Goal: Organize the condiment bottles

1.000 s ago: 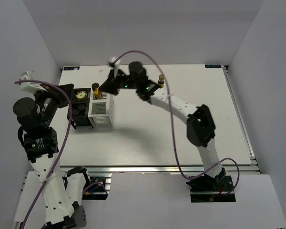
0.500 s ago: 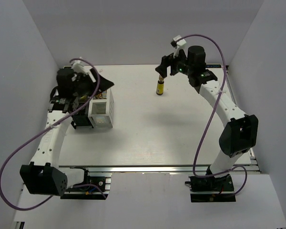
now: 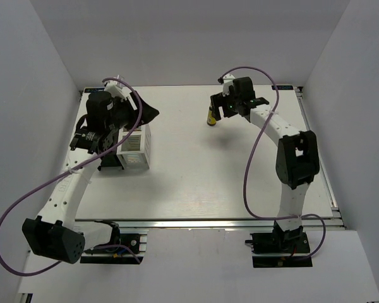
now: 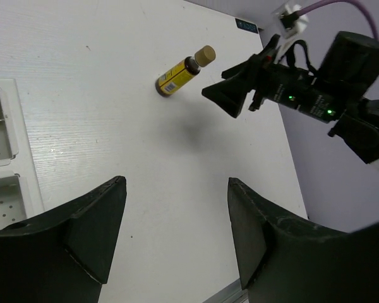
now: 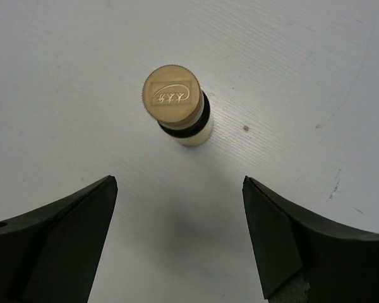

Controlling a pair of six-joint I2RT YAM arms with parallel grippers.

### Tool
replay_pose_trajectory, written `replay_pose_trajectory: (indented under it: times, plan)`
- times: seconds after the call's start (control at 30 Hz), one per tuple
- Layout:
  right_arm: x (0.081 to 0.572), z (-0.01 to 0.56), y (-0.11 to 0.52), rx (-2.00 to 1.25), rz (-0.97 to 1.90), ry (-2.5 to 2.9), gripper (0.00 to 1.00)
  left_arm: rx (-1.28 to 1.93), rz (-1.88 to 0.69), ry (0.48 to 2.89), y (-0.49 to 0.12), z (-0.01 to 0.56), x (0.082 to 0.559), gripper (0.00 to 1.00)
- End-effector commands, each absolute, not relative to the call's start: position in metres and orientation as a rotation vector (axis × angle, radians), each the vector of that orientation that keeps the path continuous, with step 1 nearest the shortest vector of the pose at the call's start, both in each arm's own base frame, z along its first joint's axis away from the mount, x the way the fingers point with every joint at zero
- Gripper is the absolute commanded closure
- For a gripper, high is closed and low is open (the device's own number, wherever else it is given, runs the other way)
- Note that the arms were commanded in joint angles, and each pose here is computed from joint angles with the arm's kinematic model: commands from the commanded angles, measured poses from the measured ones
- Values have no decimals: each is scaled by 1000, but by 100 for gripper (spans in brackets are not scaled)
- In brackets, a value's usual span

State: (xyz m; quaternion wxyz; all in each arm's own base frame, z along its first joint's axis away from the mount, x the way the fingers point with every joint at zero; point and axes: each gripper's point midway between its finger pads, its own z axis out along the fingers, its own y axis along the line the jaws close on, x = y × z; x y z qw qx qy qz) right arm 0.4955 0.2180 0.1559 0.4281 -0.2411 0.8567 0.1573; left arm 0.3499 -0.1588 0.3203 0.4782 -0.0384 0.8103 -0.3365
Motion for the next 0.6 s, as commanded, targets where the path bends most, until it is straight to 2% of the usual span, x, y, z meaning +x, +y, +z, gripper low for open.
replay_pose_trajectory:
  times: [0.0,0.33,0.47,0.57]
  plan:
    - [516,157,222,-614,361,2123,14,-105,-793,1903,-151,346,338,25]
    - [551,140,242,-670,388,2022,16,-165,-754,1899,-139,350,323,25]
    - [558,136,250,-683,414,1980,21,-175,-735,1894,-135,355,321,25]
    - [562,137,256,-691,434,1945,28,-181,-720,1898,-132,356,320,25]
